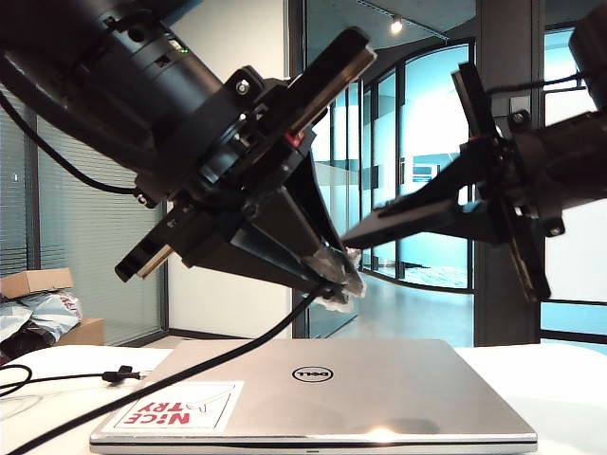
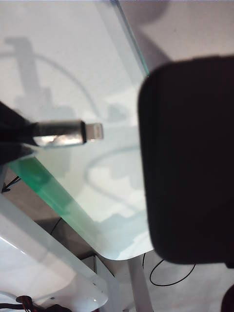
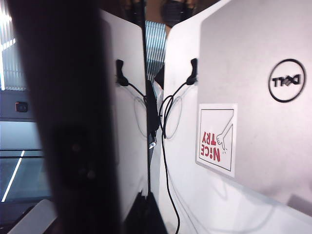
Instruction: Pick up the charging cable and the phone, plug the charging cable into the charging port on the phone, and finally place them back on the table.
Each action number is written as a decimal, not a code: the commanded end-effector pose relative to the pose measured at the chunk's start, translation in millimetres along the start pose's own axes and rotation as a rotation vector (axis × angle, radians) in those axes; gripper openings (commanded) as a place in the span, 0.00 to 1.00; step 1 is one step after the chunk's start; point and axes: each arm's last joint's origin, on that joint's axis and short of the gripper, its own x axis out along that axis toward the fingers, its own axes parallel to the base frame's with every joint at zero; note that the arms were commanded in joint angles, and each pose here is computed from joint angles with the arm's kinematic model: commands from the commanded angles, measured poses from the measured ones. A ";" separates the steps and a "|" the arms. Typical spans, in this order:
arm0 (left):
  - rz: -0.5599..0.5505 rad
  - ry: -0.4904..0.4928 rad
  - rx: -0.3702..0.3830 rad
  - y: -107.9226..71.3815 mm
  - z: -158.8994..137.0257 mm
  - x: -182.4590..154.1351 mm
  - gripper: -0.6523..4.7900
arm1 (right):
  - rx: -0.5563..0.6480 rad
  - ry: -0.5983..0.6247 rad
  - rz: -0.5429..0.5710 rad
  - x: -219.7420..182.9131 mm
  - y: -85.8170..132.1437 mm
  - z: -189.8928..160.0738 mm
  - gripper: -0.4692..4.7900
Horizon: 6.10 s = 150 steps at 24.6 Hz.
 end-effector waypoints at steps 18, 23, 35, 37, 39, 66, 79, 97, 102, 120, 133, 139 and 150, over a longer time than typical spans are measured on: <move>-0.006 0.000 0.082 -1.0 0.4 -0.2 0.11 | -0.009 0.030 0.049 18.2 -0.6 -8.2 0.08; -0.007 -0.003 0.082 -1.1 0.7 -0.3 0.11 | -0.013 0.044 0.052 20.8 0.9 -11.7 0.08; -0.015 -0.012 0.012 -1.7 1.7 -0.3 0.11 | -0.051 0.056 0.078 20.7 3.0 -11.5 0.08; -0.017 -0.015 0.013 -1.9 1.9 -0.3 0.11 | -0.052 0.060 0.079 20.7 3.0 -11.6 0.08; -0.017 -0.015 0.013 -2.0 2.0 -0.3 0.11 | -0.056 0.060 0.079 20.8 3.0 -11.7 0.08; -0.055 -0.073 0.088 -5.9 7.5 -0.7 0.11 | -0.071 0.083 0.075 24.4 4.3 -17.2 0.08; -0.045 -0.090 0.290 -24.7 26.8 -23.6 0.44 | -0.099 -0.023 -0.158 5.3 -18.2 14.4 0.08; 0.292 -0.269 0.318 53.0 93.1 -101.1 0.11 | -0.214 0.275 -0.757 -40.0 -14.9 102.1 0.08; 0.305 -0.275 0.323 56.6 94.4 -103.4 0.11 | -0.149 0.336 -0.794 -28.2 -40.8 106.8 0.08; 0.305 -0.275 0.323 56.6 94.4 -103.4 0.11 | -0.073 0.436 -0.968 -20.4 -66.2 113.6 0.40; 0.305 -0.271 0.321 56.6 93.9 -103.3 0.11 | -0.085 0.475 -1.102 -30.1 -20.3 140.6 0.40; 0.308 -0.253 0.314 57.3 92.3 -102.9 0.11 | -0.121 0.439 -1.090 -39.4 5.3 141.6 0.36; 0.310 -0.250 0.311 55.3 89.4 -108.0 0.11 | -0.317 0.247 -1.016 -63.0 67.6 121.7 0.09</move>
